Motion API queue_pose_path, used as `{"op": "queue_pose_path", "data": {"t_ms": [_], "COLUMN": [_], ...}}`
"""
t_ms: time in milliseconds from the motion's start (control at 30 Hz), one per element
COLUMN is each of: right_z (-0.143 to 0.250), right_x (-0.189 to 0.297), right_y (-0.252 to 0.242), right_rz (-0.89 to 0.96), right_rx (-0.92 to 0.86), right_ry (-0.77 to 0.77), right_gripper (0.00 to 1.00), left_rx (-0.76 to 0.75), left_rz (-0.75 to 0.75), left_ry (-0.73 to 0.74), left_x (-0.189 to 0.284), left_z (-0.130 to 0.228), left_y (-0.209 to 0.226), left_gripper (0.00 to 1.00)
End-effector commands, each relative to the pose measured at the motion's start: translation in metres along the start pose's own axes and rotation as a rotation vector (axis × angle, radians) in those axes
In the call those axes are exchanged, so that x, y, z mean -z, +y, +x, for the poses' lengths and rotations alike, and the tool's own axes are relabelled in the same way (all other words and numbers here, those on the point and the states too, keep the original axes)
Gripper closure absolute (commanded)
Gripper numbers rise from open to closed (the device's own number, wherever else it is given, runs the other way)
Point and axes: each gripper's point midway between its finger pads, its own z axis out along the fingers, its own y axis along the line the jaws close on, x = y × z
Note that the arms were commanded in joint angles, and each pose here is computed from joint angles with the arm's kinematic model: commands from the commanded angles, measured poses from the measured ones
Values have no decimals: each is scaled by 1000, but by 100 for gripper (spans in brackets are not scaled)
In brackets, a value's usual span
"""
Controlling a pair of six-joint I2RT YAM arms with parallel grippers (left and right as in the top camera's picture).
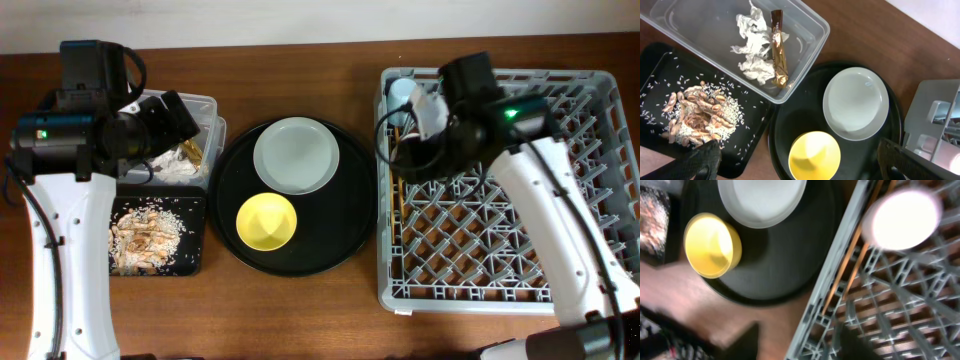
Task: Sort waste into correct bins and load items into the dishwasher rack
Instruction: 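Withdraw the right gripper toward the rack's left edge near the tray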
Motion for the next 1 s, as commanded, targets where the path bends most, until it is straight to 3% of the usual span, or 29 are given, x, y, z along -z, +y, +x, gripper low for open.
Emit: {"op": "queue_pose_path", "data": {"t_ms": [0, 33, 100, 133, 233, 500, 967], "right_z": [34, 44, 56, 56, 44, 33, 39], "right_x": [-43, -57, -69, -75, -83, -98, -118], "right_y": [0, -4, -9, -9, -4, -24, -31], "right_rz": [3, 5, 10, 10, 17, 369, 377], "right_rx": [-218, -237, -249, -263, -229, -221, -224], "right_ry": [130, 155, 187, 179, 123, -31, -18], "right_gripper": [2, 3, 59, 71, 72, 76, 78], "left_rx": [-15, -15, -15, -15, -15, -15, -15], "left_rz": [10, 10, 10, 10, 10, 10, 10], "left_ry": [-13, -13, -13, -13, -13, -13, -13], "left_x": [4, 4, 4, 4, 4, 4, 4], "left_z": [-2, -2, -2, -2, -2, -2, -2], "left_y": [-1, -1, -1, -1, -1, -1, -1], "left_gripper": [1, 1, 1, 1, 1, 1, 1]}}
